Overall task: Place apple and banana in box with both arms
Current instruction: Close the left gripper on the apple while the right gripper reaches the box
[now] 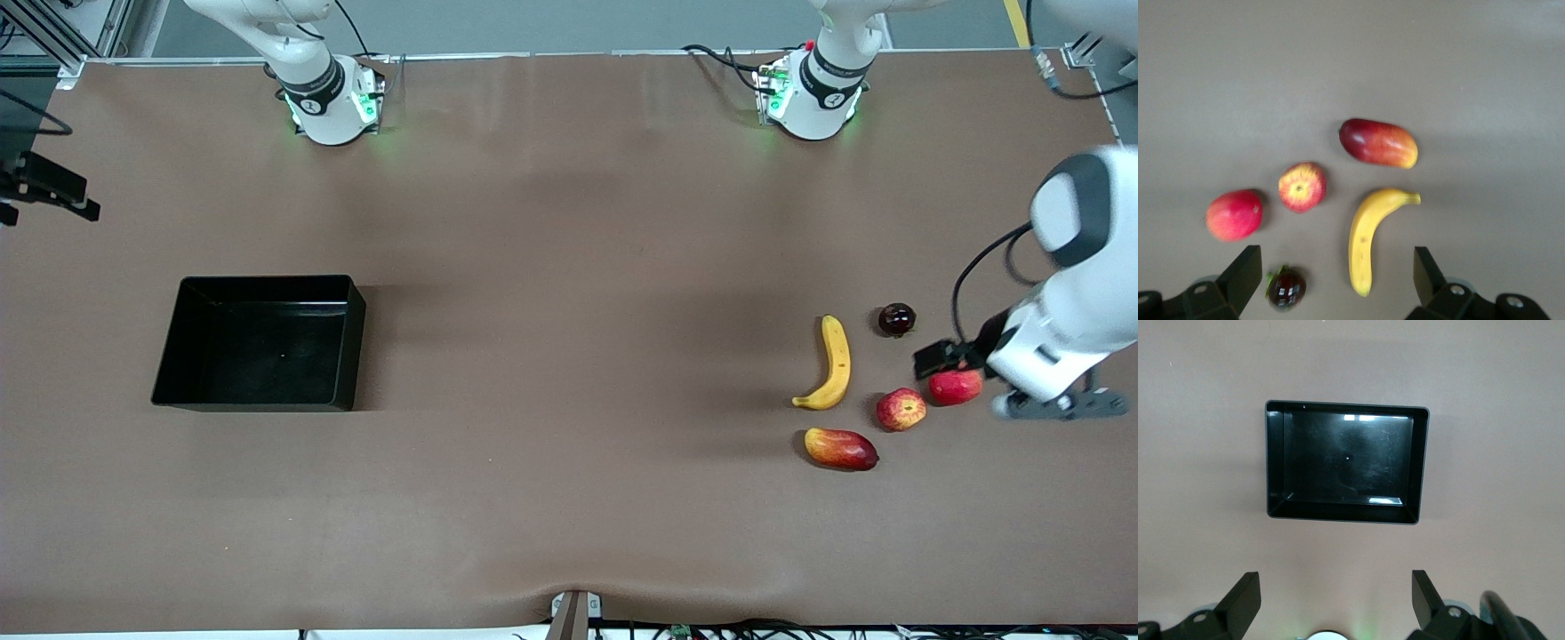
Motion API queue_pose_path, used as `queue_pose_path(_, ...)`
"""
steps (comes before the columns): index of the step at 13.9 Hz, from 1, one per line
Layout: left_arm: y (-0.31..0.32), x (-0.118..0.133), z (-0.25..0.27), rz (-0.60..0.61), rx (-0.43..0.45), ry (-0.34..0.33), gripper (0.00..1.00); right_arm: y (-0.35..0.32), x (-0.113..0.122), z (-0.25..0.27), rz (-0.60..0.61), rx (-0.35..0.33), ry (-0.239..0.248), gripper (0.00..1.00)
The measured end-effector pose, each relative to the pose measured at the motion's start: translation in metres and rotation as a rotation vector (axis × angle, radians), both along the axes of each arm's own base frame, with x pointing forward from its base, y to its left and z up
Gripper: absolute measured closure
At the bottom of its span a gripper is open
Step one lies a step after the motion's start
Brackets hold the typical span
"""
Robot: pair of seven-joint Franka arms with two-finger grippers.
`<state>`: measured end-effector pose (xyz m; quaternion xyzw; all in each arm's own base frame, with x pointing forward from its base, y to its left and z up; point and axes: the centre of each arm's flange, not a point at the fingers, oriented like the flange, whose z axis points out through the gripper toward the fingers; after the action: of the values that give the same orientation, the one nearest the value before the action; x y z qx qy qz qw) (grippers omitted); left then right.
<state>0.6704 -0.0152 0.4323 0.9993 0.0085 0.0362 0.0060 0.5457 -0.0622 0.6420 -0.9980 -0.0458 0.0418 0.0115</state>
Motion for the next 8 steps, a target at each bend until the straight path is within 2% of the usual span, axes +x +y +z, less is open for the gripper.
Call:
queue_pose_path(2, 0.009, 0.009, -0.028, 0.014, -0.005, -0.025, 0.0, -0.021, 0.005, -0.014, 0.029, 0.004, 0.023, 0.0)
queue_pose_path(4, 0.023, 0.014, -0.047, 0.031, -0.003, -0.022, 0.0, -0.038, 0.012, -0.033, 0.026, 0.012, 0.054, 0.0)
queue_pose_path(8, 0.06, 0.018, -0.096, 0.074, 0.006, -0.019, 0.0, -0.054, 0.046, -0.104, 0.013, 0.025, 0.125, 0.0)
